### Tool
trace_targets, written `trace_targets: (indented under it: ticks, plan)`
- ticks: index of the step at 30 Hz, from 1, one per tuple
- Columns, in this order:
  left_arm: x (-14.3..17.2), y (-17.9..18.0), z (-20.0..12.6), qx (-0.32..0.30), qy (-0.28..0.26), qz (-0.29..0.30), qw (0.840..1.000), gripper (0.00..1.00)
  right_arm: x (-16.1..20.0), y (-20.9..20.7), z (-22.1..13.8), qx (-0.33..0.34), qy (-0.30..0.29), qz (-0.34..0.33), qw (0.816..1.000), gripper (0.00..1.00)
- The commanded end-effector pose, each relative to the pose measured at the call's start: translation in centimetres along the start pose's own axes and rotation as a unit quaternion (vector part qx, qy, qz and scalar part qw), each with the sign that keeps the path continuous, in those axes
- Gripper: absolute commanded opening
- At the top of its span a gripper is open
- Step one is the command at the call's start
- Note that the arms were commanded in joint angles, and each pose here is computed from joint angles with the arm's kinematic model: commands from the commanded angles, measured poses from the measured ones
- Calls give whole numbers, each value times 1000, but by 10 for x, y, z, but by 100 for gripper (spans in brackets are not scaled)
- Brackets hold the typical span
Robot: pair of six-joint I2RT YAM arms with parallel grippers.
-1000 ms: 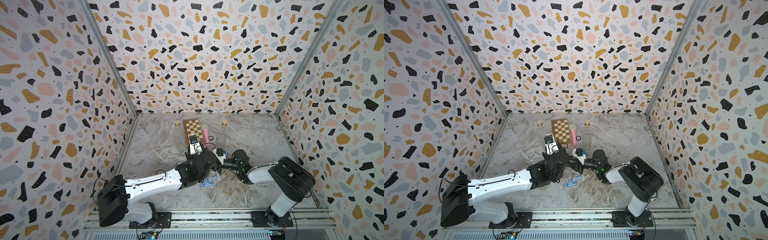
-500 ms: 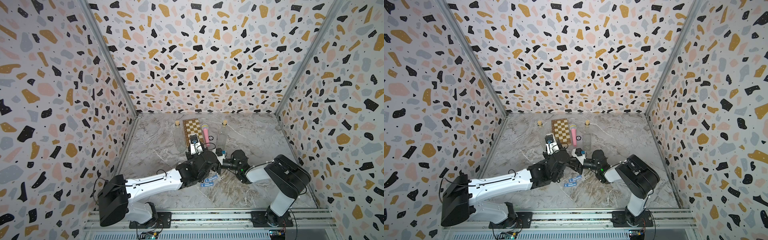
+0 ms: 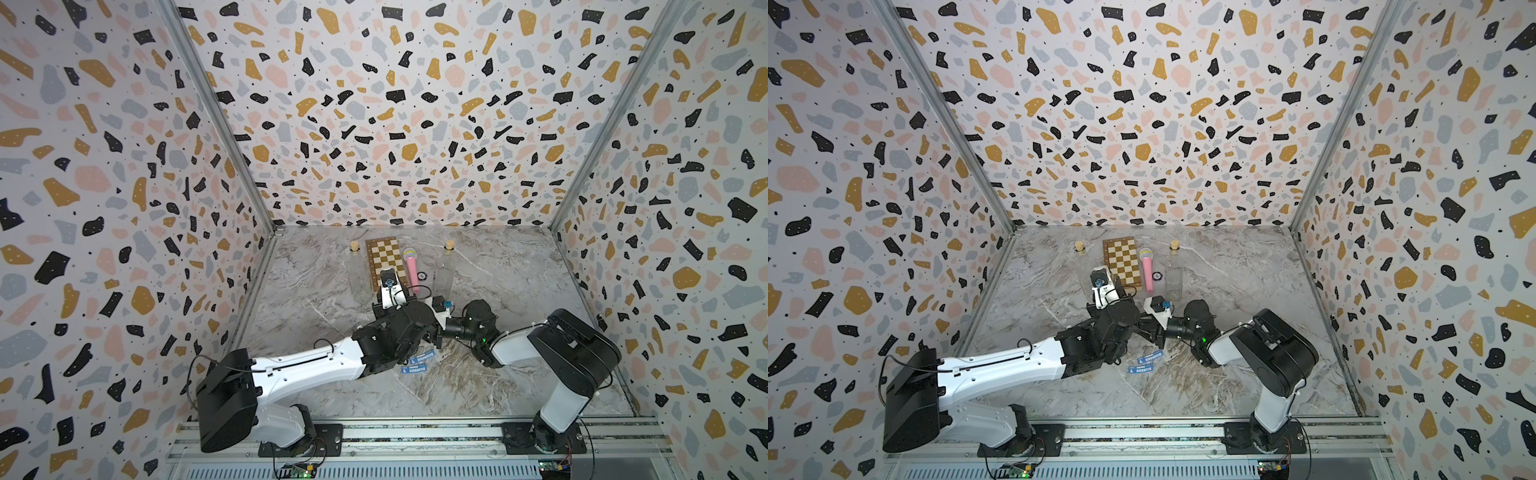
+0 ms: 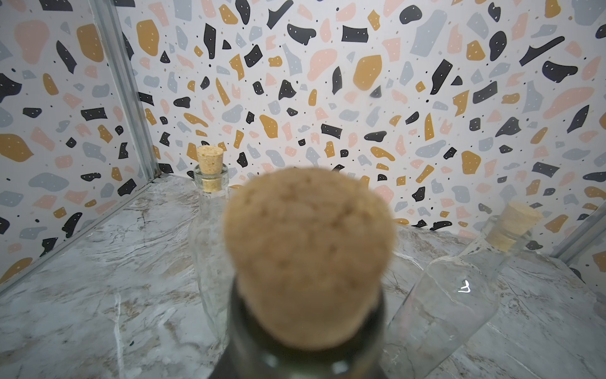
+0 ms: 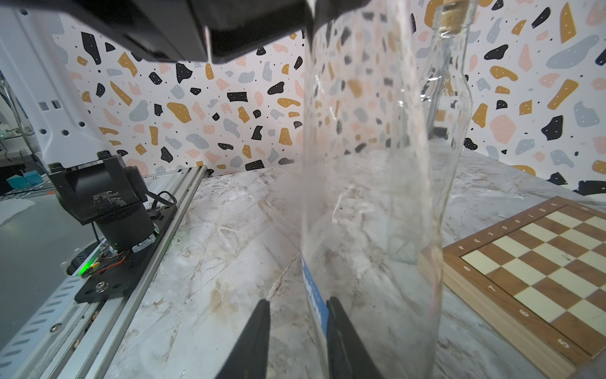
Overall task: Remove the label from the bottle
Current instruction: Tear open the label from the bottle.
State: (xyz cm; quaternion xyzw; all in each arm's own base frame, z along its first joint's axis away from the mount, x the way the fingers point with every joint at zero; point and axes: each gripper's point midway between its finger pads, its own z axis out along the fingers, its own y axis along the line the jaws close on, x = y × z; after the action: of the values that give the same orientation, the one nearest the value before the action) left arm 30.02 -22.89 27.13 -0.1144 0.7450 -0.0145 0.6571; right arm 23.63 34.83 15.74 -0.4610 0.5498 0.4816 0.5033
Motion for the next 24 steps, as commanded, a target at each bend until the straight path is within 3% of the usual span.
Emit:
trace_targets:
  ticks: [1, 24]
  plan:
    - [-18, -11, -2, 12, -12, -43, 999, 0, -11, -2, 3, -6, -16, -11, 1000, 30]
    - [-16, -13, -2, 20, -10, -43, 999, 0, -14, -12, 5, 18, -30, -1, 999, 12]
